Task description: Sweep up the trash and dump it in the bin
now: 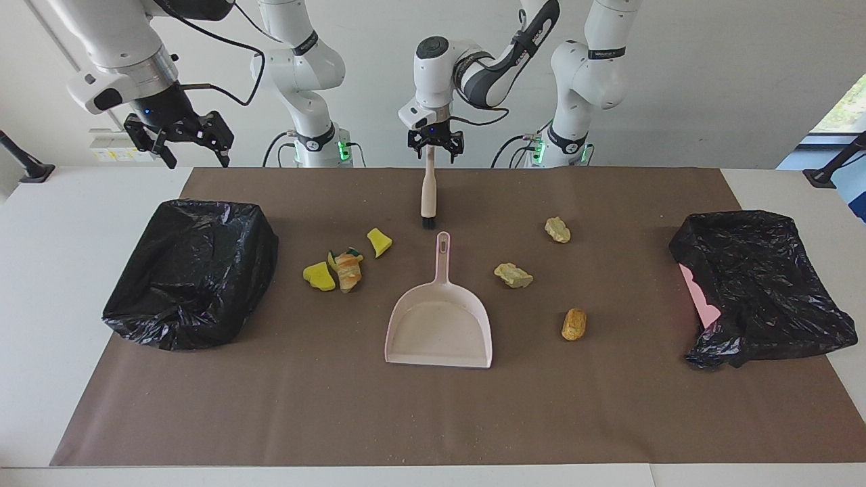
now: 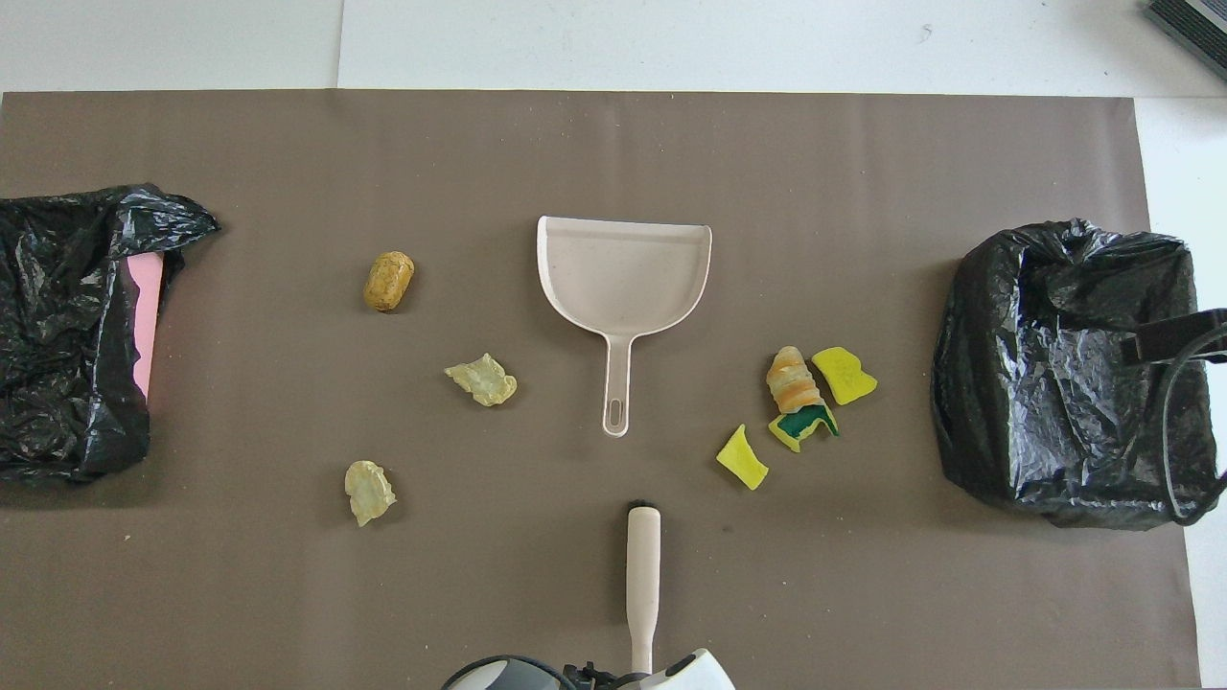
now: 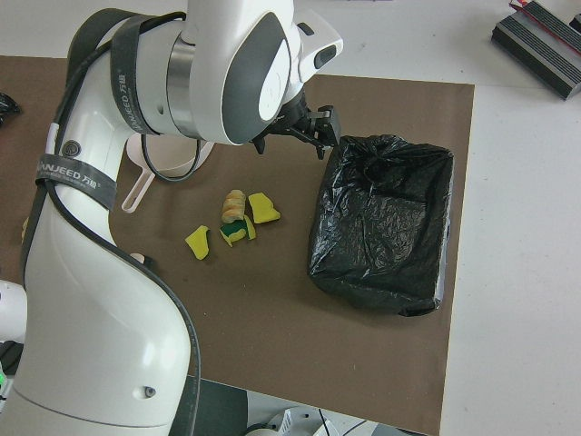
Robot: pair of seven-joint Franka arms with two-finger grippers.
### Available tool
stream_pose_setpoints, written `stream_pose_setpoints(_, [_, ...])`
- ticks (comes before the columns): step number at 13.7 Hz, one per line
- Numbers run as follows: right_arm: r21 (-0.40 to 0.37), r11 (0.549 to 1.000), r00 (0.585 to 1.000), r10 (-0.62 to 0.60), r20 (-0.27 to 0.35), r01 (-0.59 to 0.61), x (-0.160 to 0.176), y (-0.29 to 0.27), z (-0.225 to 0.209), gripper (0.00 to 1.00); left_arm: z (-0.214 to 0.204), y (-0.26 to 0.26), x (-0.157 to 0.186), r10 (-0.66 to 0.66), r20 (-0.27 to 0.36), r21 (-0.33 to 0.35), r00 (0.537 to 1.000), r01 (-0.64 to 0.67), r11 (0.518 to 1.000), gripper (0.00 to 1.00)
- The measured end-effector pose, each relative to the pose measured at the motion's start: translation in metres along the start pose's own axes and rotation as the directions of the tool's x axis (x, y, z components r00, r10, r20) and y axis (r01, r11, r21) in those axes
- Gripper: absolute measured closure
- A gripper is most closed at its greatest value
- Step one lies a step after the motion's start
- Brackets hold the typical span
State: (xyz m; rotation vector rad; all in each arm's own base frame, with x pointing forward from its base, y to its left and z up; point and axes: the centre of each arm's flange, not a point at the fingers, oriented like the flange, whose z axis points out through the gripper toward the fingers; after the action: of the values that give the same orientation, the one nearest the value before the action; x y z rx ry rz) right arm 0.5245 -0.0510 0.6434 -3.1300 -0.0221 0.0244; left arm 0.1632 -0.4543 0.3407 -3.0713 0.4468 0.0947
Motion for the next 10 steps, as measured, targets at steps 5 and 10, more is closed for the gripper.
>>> stream_pose_setpoints(5, [0.000,1.000,1.000,0.000,0.000,0.000,0.000,0.000,0.000,0.00,0.006,-0.001,0.007,-0.015,0.006,0.004,1.000,0.015,1.000,0.16])
stream_pose_setpoints(10, [0.000,1.000,1.000,0.000,0.000,0.000,0.000,0.000,0.000,0.00,-0.004,-0.012,0.019,-0.053,0.043,0.045,0.998,0.051,0.998,0.74])
